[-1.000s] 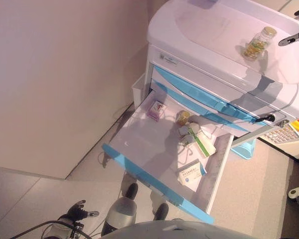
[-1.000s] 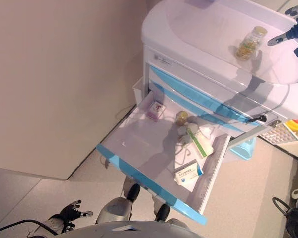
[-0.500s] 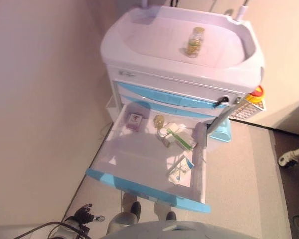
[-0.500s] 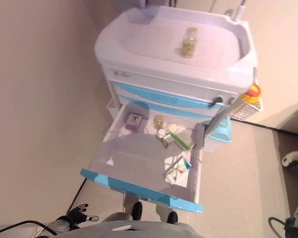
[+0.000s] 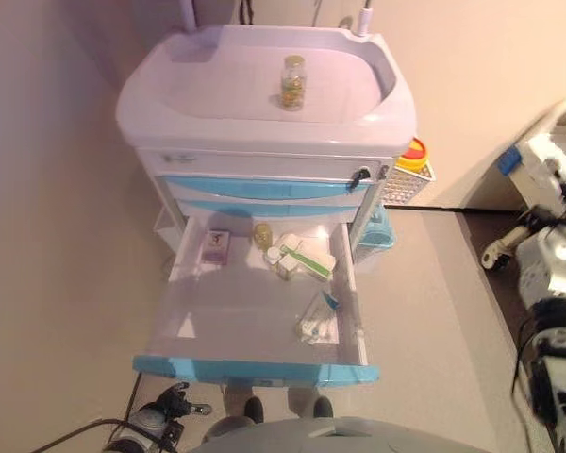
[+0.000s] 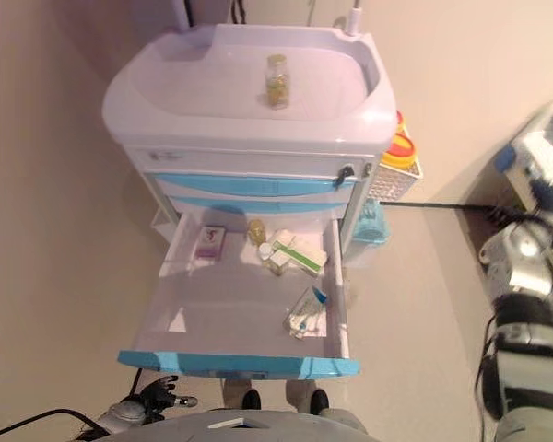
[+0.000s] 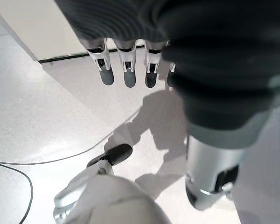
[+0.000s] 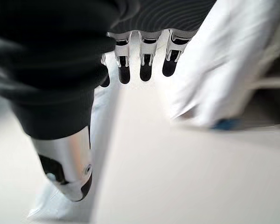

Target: Open the drawer and pick up the medicine

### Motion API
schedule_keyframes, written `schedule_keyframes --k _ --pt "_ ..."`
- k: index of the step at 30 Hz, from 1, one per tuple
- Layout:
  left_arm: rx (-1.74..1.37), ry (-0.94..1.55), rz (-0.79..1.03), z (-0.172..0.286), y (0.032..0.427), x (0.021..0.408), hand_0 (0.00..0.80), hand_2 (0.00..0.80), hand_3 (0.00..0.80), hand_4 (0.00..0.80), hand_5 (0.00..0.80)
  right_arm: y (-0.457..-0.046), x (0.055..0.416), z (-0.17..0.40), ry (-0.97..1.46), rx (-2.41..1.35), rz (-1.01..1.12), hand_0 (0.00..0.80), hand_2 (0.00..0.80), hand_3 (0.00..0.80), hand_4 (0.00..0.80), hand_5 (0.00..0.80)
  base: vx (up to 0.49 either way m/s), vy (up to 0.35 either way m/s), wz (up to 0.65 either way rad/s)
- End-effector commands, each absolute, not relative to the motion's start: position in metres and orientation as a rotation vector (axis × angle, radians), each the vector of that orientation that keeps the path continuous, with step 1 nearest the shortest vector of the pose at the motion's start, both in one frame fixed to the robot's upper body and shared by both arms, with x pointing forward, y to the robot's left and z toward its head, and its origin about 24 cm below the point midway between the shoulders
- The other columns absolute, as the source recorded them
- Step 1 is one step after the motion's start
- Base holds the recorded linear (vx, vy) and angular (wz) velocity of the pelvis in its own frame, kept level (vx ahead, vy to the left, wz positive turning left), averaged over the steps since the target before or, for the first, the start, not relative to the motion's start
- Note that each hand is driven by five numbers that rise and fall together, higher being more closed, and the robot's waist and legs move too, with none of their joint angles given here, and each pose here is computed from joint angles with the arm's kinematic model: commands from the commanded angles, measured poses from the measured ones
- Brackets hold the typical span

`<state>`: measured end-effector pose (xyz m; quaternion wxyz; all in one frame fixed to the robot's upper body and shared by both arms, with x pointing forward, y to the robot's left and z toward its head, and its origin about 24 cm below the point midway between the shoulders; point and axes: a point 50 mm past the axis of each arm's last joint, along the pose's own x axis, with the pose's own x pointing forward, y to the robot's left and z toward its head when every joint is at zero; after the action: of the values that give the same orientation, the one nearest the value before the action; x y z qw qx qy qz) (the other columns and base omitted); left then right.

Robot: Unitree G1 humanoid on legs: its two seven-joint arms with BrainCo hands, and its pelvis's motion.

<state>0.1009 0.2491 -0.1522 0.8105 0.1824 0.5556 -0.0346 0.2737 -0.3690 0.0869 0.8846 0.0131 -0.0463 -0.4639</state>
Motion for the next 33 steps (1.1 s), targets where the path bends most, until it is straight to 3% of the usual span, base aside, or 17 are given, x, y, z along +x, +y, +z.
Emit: schedule_keyframes --k 1,5,10,14,20,23,27,33 --pt "0.418 1.178 -0.092 -0.154 0.244 0.108 0.0 0.0 0.0 0.0 0.0 -0.366 0.267 0.083 -0.135 -0.049 -0.961 0.0 0.0 0.0 0.0 0.0 -0.023 0.015 -0.21" --pt "0.404 1.158 -0.082 -0.154 0.241 0.107 0.0 0.0 0.0 0.0 0.0 -0.364 0.24 0.034 0.058 -0.164 -0.921 0.0 0.0 0.0 0.0 0.0 -0.035 0.009 -0.11" --pt "0.41 1.14 -0.063 -0.153 0.245 0.106 0.0 0.0 0.0 0.0 0.0 -0.346 0.183 -0.051 0.472 -0.376 -0.722 0.0 0.0 0.0 0.0 0.0 -0.028 -0.011 -0.19" --pt "0.414 1.123 -0.048 -0.151 0.249 0.106 0.0 0.0 0.0 0.0 0.0 -0.321 0.149 -0.093 0.67 -0.321 -0.618 0.0 0.0 0.0 0.0 0.0 0.005 -0.025 -0.07" --pt "0.459 1.04 -0.145 -0.147 0.244 0.116 0.0 0.0 0.0 0.0 0.0 -0.281 0.109 -0.133 0.908 -0.242 -0.281 0.0 0.0 0.0 0.0 0.0 0.046 -0.001 -0.01" --pt "0.546 0.909 -0.23 -0.134 0.239 0.149 0.0 0.0 0.0 0.0 0.0 -0.274 0.109 -0.137 0.956 -0.237 -0.16 0.0 0.0 0.0 0.0 0.0 -0.082 0.035 0.02" --pt "0.58 0.707 -0.278 -0.098 0.23 0.209 0.0 0.0 0.0 0.0 0.0 -0.276 0.141 -0.125 0.871 -0.308 -0.095 0.0 0.0 0.0 0.0 0.0 -0.222 0.082 -0.02" --pt "0.609 0.543 -0.365 -0.052 0.224 0.256 0.0 0.0 0.0 0.0 0.0 -0.276 0.182 -0.102 0.731 -0.363 -0.073 0.0 0.0 0.0 0.0 0.0 -0.083 0.085 -0.03"
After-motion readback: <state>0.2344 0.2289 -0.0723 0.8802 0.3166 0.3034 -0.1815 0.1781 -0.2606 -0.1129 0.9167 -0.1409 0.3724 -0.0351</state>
